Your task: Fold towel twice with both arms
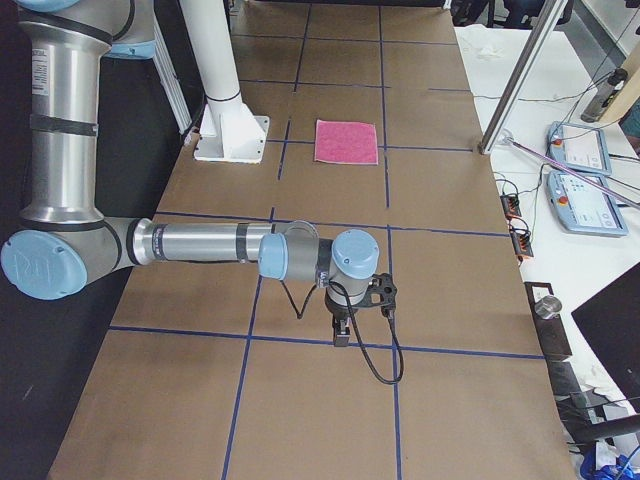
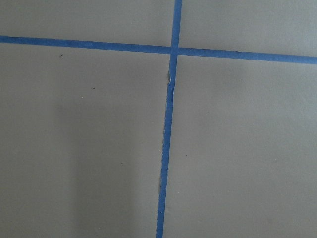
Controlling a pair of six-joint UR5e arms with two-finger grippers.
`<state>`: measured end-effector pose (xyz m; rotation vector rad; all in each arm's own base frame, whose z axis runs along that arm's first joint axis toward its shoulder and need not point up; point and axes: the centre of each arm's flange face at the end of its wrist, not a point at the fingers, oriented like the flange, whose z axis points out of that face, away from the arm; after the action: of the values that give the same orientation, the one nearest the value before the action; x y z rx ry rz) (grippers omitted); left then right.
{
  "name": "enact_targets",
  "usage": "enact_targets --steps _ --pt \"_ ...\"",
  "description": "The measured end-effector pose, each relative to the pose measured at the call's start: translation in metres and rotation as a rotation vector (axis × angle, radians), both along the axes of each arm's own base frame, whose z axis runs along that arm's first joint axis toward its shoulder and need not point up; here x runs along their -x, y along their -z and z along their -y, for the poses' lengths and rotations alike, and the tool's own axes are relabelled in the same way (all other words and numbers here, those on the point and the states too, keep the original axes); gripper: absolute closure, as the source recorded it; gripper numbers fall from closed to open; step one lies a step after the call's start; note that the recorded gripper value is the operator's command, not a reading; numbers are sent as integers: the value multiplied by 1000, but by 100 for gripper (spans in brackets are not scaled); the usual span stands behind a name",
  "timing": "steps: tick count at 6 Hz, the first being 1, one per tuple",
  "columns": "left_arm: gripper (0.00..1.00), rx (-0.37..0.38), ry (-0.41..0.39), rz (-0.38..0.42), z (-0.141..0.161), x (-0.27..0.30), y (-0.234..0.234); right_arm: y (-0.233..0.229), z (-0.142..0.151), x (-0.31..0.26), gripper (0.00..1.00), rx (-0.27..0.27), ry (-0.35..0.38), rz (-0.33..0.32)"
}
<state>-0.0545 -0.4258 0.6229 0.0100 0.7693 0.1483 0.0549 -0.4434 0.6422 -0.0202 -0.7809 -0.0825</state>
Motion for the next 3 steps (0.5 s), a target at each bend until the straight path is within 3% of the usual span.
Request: enact_targets --steps 3 --pt "0 -14 -1 -24 8 -3 3 1 2 0 0 -1 0 5"
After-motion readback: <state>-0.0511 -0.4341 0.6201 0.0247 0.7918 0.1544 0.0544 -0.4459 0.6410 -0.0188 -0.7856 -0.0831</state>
